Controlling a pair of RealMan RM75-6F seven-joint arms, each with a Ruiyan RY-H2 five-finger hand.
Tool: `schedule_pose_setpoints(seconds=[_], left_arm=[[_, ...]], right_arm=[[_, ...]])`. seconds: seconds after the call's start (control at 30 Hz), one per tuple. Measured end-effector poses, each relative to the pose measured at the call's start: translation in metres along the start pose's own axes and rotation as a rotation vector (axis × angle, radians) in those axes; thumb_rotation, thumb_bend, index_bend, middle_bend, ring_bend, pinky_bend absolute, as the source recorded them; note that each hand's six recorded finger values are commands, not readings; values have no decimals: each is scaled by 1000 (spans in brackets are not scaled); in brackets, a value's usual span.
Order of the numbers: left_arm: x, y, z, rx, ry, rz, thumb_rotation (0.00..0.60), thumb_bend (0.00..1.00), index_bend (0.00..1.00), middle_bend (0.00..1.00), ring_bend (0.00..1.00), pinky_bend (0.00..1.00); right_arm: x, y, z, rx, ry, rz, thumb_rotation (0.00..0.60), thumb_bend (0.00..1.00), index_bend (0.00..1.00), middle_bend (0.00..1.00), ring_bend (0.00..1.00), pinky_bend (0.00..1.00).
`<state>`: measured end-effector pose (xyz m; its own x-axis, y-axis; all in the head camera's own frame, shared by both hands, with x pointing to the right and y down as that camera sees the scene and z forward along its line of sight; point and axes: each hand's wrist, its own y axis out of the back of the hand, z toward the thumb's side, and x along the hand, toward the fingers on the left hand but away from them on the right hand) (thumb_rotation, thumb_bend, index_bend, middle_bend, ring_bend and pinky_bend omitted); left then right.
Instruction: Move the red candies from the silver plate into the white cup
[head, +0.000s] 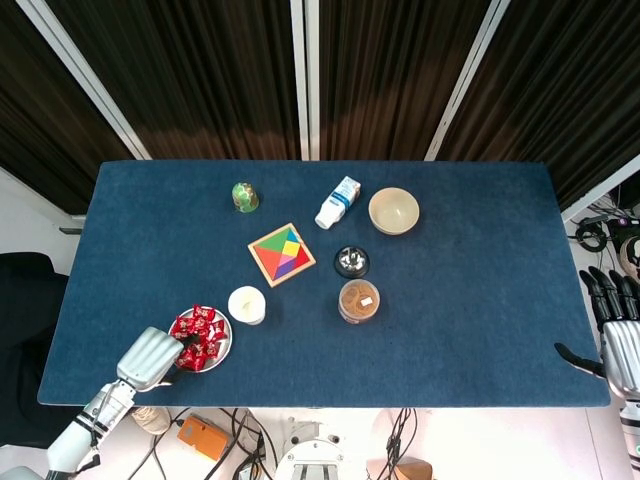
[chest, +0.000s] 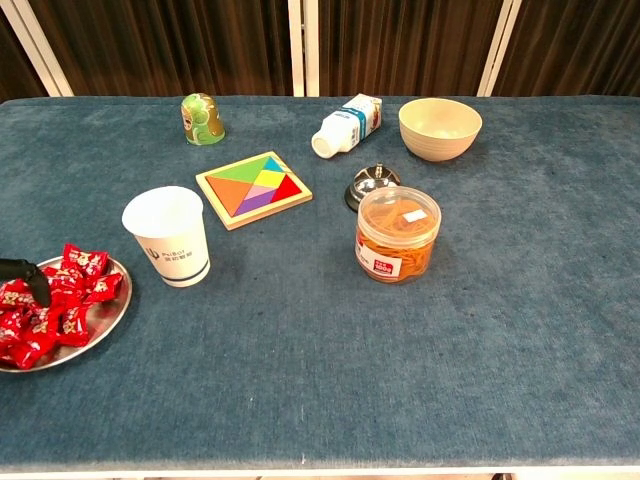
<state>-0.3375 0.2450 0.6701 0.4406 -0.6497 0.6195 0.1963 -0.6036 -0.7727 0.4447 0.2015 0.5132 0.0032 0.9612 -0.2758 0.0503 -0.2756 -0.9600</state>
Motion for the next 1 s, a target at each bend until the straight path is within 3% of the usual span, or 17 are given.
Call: schedule_pose_setpoints(seconds=[0.6, 1.0], left_arm=[[-1, 4, -7, 16, 28, -1, 600, 230, 388, 934, 903, 820], [6, -4, -11, 24, 33, -18, 600, 361, 575, 939, 911, 820]], right_arm=[[-2, -5, 0, -1, -6, 20, 600, 157, 0, 117, 0, 97], [-2, -7, -2, -3, -14, 30, 600, 157, 0, 117, 0, 97]])
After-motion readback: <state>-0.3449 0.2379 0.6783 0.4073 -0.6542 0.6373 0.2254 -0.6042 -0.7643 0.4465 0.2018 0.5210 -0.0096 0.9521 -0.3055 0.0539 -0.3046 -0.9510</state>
